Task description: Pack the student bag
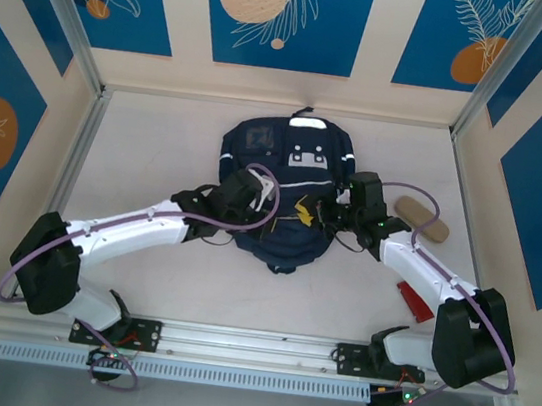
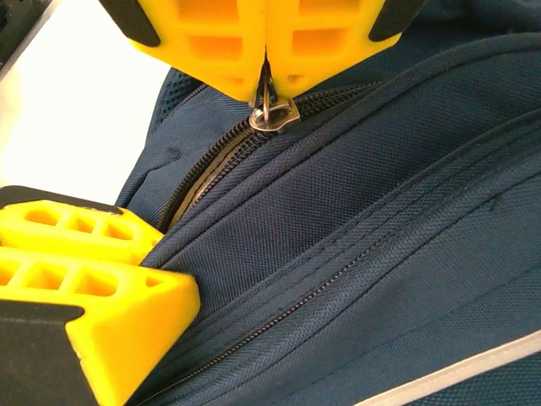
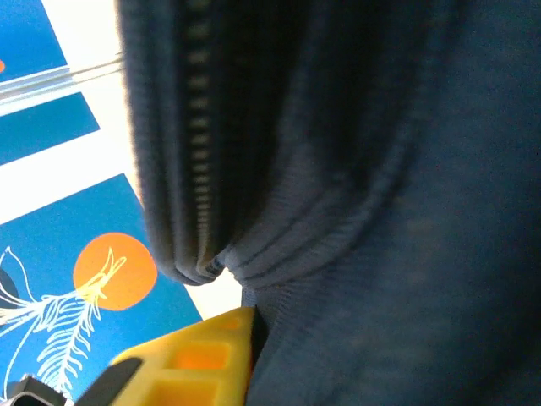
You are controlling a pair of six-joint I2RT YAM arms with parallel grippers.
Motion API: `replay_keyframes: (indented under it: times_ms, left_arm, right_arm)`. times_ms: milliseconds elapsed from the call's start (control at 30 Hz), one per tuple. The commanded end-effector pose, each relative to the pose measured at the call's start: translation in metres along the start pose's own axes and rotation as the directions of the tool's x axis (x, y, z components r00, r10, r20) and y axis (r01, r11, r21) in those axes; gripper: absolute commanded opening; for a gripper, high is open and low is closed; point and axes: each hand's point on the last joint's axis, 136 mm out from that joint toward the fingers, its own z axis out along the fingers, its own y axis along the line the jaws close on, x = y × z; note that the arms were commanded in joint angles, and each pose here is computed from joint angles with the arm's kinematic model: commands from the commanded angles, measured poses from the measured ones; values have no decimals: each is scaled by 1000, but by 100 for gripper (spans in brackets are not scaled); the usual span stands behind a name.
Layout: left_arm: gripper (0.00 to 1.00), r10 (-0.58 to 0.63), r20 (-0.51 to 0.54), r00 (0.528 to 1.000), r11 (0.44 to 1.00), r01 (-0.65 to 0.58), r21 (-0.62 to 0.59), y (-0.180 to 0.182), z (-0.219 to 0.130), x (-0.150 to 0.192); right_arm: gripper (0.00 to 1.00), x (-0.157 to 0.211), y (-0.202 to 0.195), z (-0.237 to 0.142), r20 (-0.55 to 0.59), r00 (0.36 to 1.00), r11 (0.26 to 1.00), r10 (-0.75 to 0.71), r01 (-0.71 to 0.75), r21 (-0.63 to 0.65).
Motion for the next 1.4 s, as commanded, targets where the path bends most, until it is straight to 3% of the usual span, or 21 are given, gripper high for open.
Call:
replay_keyframes:
  times_ms: [0, 200, 433, 933, 1133, 1367]
  left_arm:
    - [0, 36, 52, 998, 997, -32, -73, 9, -17, -17]
    - [0, 11, 20, 1000, 985, -7, -171, 55, -28, 5]
    - [0, 0, -20, 1000, 968, -5, -249, 101, -30, 24]
    - [0, 148, -47, 988, 954, -155, -256, 143, 3, -20]
    - [0, 72, -19, 997, 941, -74, -329, 171, 11, -35]
    - [0, -65, 57, 996, 892, 83, -444, 210, -27, -19]
  right_arm:
    - [10, -6, 4, -14, 59, 997, 999, -42, 40, 33]
    - [7, -20, -10, -41, 138, 988, 994, -74, 62, 90]
    - [5, -25, -12, -49, 111, 990, 994, -85, 76, 81]
    - [2, -26, 0, -59, 36, 986, 985, -162, 159, 71]
    - [2, -25, 2, -45, -40, 982, 981, -183, 185, 63]
    - [3, -15, 18, -3, -148, 956, 963, -255, 264, 48]
